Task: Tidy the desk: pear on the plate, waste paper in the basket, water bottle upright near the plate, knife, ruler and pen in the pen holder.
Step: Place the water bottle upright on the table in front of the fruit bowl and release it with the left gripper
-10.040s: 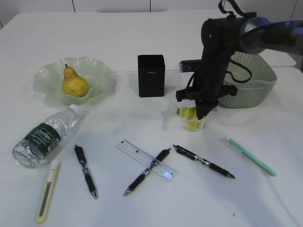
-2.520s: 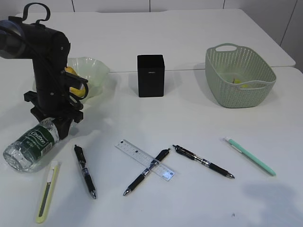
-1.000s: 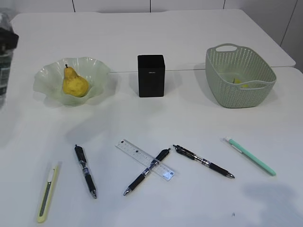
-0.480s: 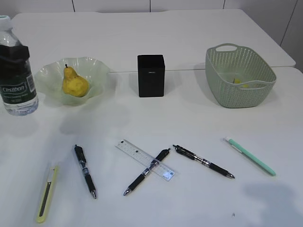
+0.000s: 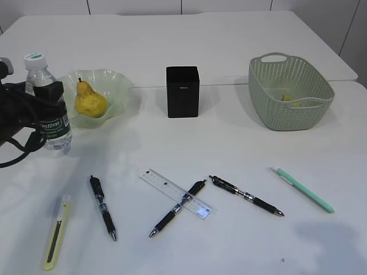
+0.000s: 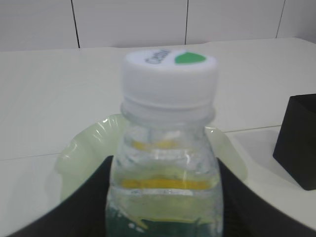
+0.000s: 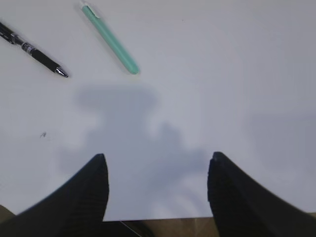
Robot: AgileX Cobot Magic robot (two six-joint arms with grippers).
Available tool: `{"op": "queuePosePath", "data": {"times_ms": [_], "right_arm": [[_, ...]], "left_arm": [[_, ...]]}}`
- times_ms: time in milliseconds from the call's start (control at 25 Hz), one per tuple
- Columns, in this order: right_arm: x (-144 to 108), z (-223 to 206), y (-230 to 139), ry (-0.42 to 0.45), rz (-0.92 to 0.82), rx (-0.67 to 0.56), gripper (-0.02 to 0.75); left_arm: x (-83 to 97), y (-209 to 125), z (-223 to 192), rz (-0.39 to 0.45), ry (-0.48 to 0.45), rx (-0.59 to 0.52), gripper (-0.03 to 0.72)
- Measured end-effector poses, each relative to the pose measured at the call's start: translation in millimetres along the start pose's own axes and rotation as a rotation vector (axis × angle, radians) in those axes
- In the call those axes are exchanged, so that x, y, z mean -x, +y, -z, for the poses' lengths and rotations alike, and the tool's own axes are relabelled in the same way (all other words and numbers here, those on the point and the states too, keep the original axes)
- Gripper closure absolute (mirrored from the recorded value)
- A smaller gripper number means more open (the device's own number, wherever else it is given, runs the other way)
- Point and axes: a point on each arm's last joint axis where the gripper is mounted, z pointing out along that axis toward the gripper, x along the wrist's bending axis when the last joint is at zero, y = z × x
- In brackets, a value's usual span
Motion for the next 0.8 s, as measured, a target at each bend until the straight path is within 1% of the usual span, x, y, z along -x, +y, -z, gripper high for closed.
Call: {"op": "queuePosePath", "data": {"times_ms": [280, 520, 680, 800], "right_arm": [[0, 0, 0, 0.0, 0.0, 0.0, 0.242], [0, 0, 0, 0.0, 0.0, 0.0, 0.242], [0, 0, 0, 0.0, 0.0, 0.0, 0.242], [0, 0, 0, 0.0, 0.0, 0.0, 0.242]], "left_arm": [[0.1, -6, -25, 0.0, 0.0, 0.029, 0.349], [0.3, -5, -30, 0.001, -0.001, 0.04, 0.349], [0.2, -7, -30, 0.001, 0.0, 0.026, 0.349], [0.6, -10, -30, -0.001, -0.005, -0.014, 0.349]]}}
